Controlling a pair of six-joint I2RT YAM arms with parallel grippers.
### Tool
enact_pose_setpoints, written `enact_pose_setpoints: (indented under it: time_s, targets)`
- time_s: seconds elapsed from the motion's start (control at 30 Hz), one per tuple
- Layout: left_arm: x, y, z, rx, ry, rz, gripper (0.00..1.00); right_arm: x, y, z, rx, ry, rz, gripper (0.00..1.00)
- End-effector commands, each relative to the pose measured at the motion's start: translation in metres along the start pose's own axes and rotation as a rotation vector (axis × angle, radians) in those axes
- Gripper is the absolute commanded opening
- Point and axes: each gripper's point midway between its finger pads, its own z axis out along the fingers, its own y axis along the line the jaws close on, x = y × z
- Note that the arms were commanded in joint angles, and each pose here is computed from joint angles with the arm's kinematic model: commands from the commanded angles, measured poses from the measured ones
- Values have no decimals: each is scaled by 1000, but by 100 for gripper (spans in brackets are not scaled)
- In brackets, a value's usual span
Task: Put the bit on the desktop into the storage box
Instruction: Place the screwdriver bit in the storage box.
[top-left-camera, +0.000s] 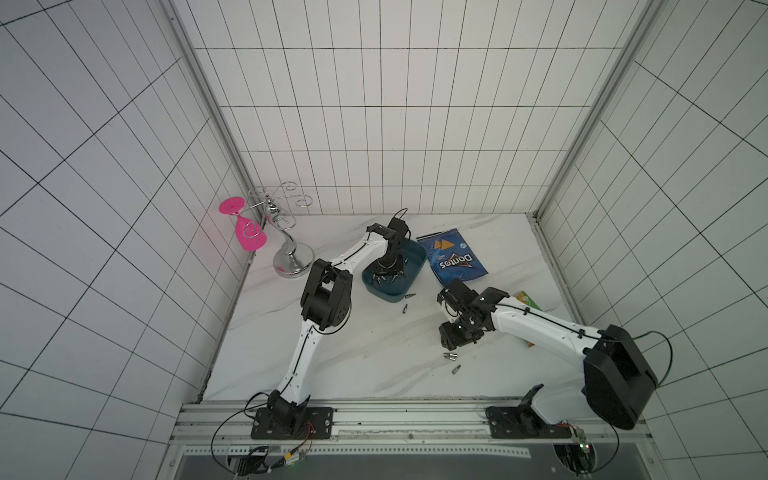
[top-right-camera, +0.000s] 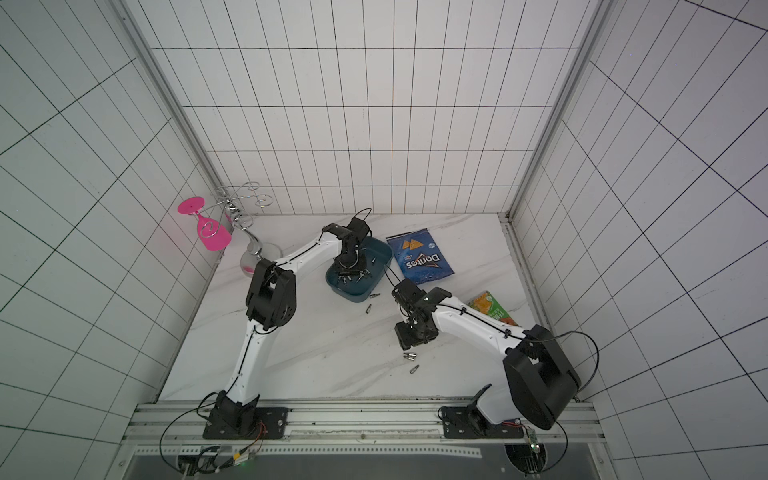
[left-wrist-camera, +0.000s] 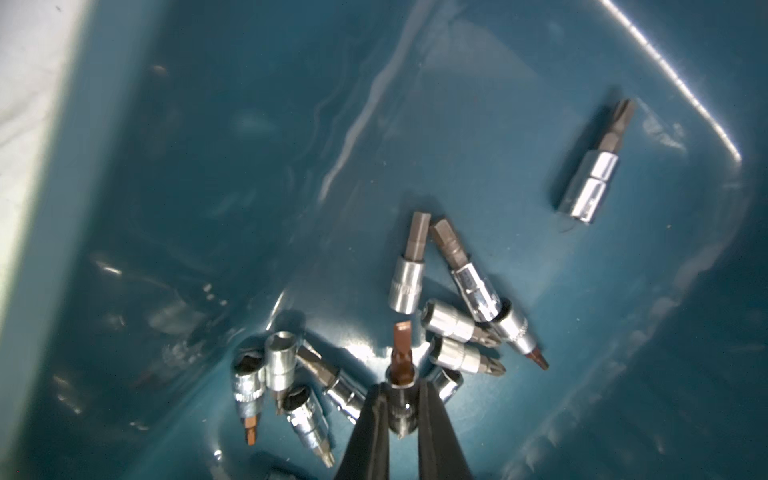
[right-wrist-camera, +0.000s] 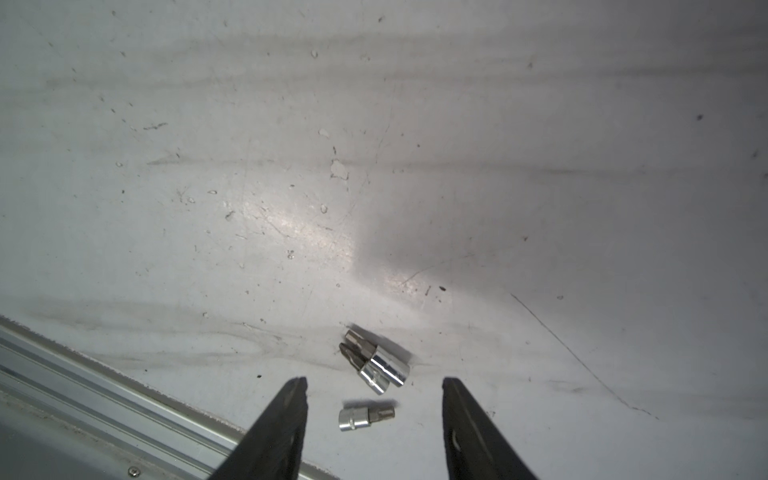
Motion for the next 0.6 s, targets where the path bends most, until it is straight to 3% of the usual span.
enact_pose_setpoints:
  time_s: [0.0, 0.43, 0.57]
  targets:
    - [-1, -4, 12, 2, 8, 12, 0, 13, -3, 8, 28, 50, 4, 55]
    - [3, -10, 2, 4, -4, 24, 33, 37, -17, 14, 93, 90, 92, 54]
    - [1, -11, -4, 5, -14, 25, 38, 41, -21, 18, 113, 99, 105, 54]
